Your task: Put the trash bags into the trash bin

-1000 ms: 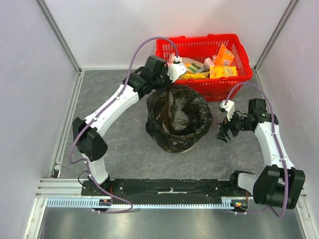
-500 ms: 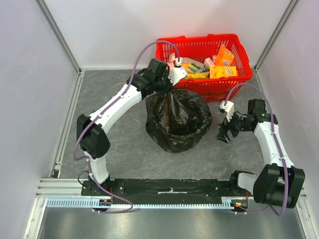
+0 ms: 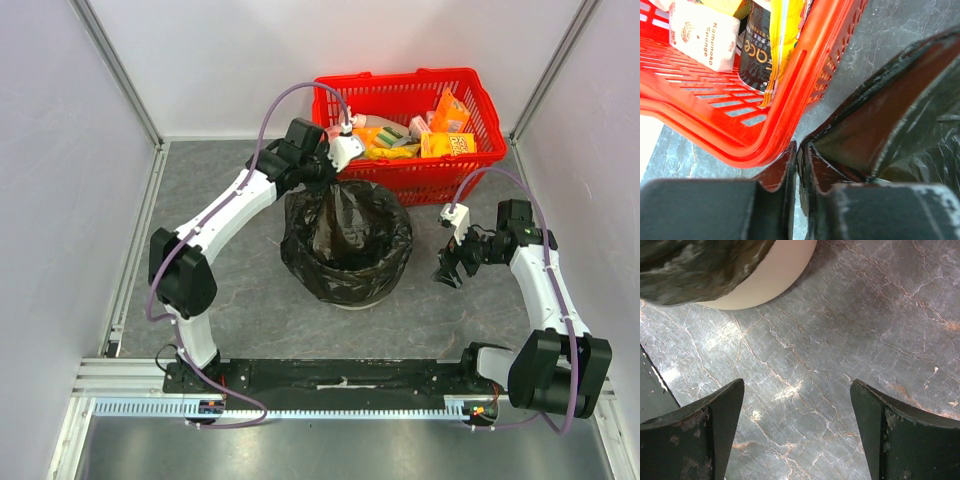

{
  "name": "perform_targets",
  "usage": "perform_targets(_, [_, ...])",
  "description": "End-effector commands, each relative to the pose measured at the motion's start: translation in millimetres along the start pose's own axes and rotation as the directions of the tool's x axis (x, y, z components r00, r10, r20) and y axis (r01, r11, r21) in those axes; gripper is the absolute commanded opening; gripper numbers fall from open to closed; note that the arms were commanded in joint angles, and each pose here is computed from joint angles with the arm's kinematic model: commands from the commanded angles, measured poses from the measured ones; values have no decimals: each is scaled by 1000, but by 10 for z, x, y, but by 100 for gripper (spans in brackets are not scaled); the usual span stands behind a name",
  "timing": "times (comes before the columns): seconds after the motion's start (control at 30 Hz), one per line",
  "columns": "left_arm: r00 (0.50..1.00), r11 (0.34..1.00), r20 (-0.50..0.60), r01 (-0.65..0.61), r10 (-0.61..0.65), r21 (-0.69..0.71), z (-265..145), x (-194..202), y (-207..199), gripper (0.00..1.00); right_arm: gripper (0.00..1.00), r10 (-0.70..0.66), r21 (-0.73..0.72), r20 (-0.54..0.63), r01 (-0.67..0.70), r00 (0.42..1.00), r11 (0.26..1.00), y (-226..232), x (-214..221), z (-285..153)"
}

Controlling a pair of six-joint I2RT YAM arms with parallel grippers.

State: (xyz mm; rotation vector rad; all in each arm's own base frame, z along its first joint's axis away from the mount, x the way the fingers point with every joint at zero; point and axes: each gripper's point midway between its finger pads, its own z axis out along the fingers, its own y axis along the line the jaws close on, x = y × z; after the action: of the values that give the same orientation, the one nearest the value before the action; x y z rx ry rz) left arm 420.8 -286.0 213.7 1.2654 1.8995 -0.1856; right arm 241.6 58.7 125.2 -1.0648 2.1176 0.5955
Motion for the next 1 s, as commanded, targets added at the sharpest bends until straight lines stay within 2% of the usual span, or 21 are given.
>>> perform_targets(0.0, [1000,997,-12,-17,18,72,0,106,-176,24,94,-5,8,-2,5,1000,1000,-7,17,-19])
perform_targets(0.13, [1000,997,15,-5,4,83,-73,40,-191,43,94,-4,7,-3,4,1000,1000,-14,17,-14])
perform_targets(0.4, [995,998,91,28,-33,56,-330,-229,-129,75,95,-5,6,-5,5,1000,1000,-8,28,-13])
perform_targets(0.6, [984,994,172,57,-40,-95,-681,-550,195,77,95,-5,6,-5,5,1000,1000,-11,29,-11])
perform_targets(0.67, [976,993,215,54,-31,-105,-817,-678,220,78,95,-4,6,-7,4,1000,1000,-10,33,-11])
perform_targets(0.8, [949,1000,315,1,-3,8,-1124,-909,-30,79,95,-3,5,-8,3,1000,1000,-14,33,-9])
perform_targets(0.97, [941,991,338,-63,20,116,-1220,-941,-456,79,95,-2,4,-9,2,1000,1000,-15,37,-5])
